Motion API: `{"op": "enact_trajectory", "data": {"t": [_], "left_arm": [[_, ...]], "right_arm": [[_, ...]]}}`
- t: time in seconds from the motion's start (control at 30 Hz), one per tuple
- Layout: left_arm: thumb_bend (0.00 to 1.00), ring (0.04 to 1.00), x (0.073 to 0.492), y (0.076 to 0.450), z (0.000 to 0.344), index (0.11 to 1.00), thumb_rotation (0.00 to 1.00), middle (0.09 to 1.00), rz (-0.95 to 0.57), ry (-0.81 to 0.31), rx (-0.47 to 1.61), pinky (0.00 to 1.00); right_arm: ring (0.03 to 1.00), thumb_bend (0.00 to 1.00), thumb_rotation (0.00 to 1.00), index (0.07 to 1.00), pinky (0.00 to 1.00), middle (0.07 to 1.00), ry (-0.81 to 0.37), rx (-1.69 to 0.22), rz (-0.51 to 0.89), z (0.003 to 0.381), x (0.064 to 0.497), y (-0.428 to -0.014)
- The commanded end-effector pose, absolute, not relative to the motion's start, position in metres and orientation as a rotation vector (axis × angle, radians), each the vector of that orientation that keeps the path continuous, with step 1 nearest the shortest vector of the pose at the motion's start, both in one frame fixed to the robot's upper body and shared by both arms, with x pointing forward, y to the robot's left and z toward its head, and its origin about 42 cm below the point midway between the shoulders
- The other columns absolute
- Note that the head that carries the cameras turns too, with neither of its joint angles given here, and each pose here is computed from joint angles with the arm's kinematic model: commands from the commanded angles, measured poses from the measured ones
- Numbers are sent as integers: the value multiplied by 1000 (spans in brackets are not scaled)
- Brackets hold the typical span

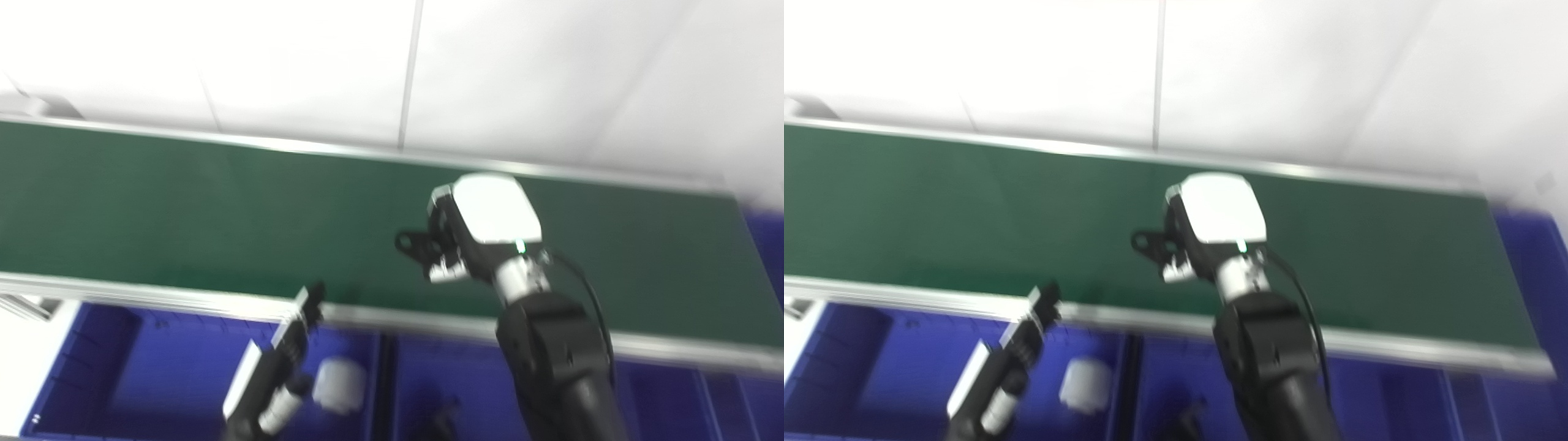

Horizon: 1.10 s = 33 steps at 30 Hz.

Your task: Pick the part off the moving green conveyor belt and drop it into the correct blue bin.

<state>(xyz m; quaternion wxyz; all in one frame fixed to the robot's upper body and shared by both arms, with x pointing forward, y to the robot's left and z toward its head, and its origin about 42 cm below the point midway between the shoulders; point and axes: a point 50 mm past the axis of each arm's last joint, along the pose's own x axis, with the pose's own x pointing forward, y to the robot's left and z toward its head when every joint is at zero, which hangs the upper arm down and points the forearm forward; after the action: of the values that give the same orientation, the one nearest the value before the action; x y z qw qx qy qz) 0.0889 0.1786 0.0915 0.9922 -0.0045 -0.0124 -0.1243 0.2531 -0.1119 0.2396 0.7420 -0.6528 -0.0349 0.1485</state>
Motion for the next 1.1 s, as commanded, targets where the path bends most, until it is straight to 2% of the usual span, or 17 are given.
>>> {"op": "enact_trajectory", "data": {"t": [0.0,0.1,0.23,0.33,0.57,0.73,0.93,1.07], "left_arm": [[796,1000,95,183,103,1000,910,1000,-239,-59,-20,1000],[818,1000,102,186,107,1000,901,1000,-231,-65,-32,1000],[835,1000,106,187,112,1000,896,1000,-235,-67,-35,1000],[837,1000,107,187,114,1000,899,1000,-239,-70,-29,1000],[842,1000,106,186,114,1000,899,1000,-234,-74,-33,1000],[831,1000,107,186,116,1000,899,1000,-233,-77,-23,1000],[844,1000,107,187,117,1000,908,1000,-230,-77,-16,1000],[842,1000,107,186,116,1000,905,1000,-230,-74,-24,1000]], "right_arm": [[187,525,2,490,125,469,-105,-1423,330,254,241,-106],[164,525,0,490,103,469,-40,-1419,357,254,226,-107],[186,523,2,489,115,470,46,-1441,391,247,207,-108],[228,521,7,486,149,472,74,-1433,399,241,193,-111],[232,520,8,488,156,472,163,-1444,436,221,160,-129],[233,520,9,489,157,471,242,-1453,463,208,152,-136],[188,522,7,493,123,470,336,-1464,484,185,151,-144],[226,524,2,488,143,471,426,-1498,478,173,154,-154]]}}
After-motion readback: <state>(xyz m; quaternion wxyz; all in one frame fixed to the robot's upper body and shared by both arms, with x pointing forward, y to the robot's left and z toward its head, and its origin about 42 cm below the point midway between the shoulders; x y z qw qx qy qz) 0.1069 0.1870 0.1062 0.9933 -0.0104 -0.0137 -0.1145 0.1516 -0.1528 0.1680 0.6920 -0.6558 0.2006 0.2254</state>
